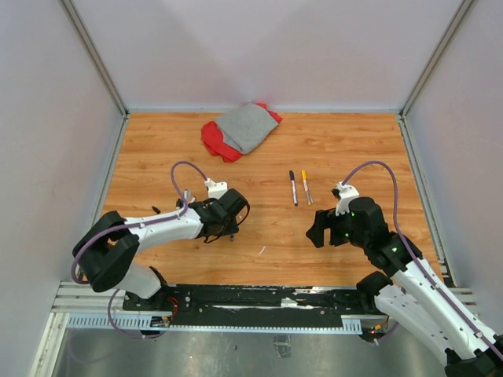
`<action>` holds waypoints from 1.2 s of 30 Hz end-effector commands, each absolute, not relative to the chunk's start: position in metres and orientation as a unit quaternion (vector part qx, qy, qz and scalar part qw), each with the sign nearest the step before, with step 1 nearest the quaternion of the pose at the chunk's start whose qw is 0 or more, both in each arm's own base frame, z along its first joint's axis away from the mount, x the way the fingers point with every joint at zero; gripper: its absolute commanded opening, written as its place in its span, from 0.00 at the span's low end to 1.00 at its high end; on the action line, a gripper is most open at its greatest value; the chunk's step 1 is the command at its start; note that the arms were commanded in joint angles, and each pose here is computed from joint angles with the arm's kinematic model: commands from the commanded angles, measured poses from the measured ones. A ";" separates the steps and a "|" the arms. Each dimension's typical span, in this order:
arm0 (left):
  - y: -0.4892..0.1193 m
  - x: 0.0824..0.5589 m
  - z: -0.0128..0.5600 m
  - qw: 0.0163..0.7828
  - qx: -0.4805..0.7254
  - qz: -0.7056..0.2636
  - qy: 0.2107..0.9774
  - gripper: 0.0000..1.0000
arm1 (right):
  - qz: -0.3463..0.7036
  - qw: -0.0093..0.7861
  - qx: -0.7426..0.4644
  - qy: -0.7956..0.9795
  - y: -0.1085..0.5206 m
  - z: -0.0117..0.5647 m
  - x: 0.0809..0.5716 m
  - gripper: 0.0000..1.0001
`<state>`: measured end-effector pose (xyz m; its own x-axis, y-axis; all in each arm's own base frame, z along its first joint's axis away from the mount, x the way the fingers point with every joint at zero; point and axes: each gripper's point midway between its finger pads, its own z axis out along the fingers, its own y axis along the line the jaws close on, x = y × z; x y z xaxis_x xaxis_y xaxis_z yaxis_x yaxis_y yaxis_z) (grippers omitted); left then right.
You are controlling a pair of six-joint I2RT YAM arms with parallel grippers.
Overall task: Insert the pens into the pen caps
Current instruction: Place the pen at the center of the board, then move the pen cap to the center of the board.
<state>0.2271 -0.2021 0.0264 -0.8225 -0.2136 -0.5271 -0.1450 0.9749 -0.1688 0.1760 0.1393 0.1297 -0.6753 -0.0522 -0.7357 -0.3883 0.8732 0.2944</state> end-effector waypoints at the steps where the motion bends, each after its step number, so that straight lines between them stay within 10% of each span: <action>1: -0.204 0.242 0.057 0.330 -0.091 -0.068 0.937 0.37 | 0.220 0.389 -0.114 0.887 0.137 0.130 0.179 0.86; 36: -0.024 0.224 0.041 0.316 -0.323 0.059 0.890 0.35 | 0.225 0.375 -0.108 0.893 0.139 0.125 0.177 0.86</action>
<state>0.2217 -0.0371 0.0423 -0.6064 -0.5453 -0.5788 -0.5791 0.8016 -0.1484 0.1756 0.1401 0.1245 -0.6941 -0.0552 -0.7178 -0.3789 0.8758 0.2990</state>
